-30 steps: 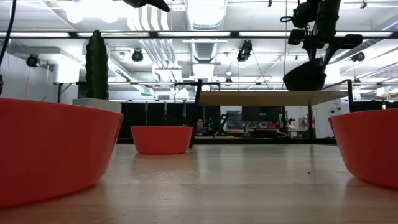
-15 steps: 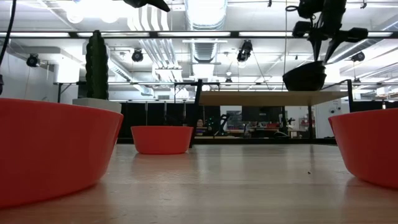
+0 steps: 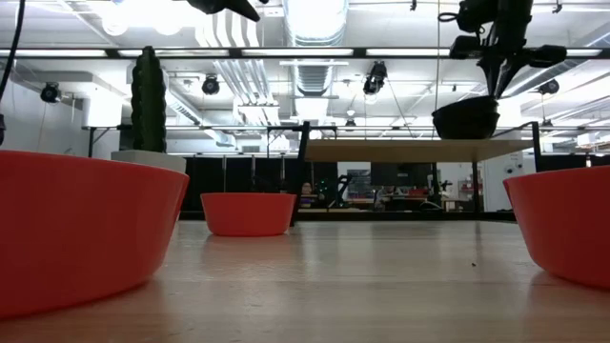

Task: Pick & Place Mini bowls
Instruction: Stack the white bowl on the white bowl on the shelf, then put the top red bowl on the shelf

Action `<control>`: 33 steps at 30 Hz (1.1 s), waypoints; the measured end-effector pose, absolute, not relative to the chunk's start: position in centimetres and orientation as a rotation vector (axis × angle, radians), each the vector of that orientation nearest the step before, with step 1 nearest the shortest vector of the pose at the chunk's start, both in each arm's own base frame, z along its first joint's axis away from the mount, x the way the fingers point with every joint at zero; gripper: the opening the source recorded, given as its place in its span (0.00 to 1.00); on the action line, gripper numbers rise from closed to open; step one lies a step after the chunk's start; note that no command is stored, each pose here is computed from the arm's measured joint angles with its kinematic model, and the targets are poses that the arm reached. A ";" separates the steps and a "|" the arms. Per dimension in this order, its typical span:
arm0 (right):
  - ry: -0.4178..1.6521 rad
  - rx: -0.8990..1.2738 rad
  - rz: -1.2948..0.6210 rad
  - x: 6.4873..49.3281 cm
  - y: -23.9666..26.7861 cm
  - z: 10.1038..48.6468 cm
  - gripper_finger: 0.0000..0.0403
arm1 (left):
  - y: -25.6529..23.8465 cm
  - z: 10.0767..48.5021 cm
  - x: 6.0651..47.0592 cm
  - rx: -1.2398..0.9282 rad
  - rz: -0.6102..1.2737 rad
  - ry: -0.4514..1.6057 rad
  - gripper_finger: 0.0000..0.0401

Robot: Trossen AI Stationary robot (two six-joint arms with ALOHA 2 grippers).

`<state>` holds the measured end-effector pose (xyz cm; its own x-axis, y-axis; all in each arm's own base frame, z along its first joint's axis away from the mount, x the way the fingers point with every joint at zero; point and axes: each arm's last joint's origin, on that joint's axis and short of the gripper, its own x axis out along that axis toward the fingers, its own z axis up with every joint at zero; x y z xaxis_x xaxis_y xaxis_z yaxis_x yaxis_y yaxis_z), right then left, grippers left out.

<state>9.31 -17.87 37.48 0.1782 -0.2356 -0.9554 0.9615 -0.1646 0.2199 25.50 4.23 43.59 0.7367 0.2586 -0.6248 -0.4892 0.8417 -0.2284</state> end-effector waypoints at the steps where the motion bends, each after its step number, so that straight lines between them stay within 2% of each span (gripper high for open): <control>1: 0.810 1.266 -1.290 9.3 -17.9 37.3 0.08 | 4.2 43.4 25.5 -0.398 0.424 0.623 0.41; 5: 0.827 1.257 -1.296 9.3 -18.0 37.0 0.03 | 4.2 43.0 25.5 -0.400 0.429 0.649 0.41; 15: 0.810 1.151 -1.264 9.0 -17.5 38.2 0.02 | 4.3 42.0 25.6 -0.396 0.439 0.703 0.41; 23: 0.657 1.021 -1.193 9.1 -16.1 40.0 0.02 | 4.2 38.6 26.0 -0.440 0.447 0.823 0.41; 26: 0.596 0.980 -1.144 9.4 -15.2 40.8 0.05 | 4.2 36.8 26.1 -0.470 0.473 0.876 0.41; 33: 0.512 0.914 -1.013 10.5 -13.4 42.0 0.20 | 4.2 32.6 25.9 -0.559 0.530 0.997 0.41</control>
<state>10.53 -13.38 42.02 0.4620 -0.4955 -0.7356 0.8861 0.2230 0.4064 25.95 4.18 32.65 0.4422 0.1572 -0.8830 -0.6444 0.7405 -0.1909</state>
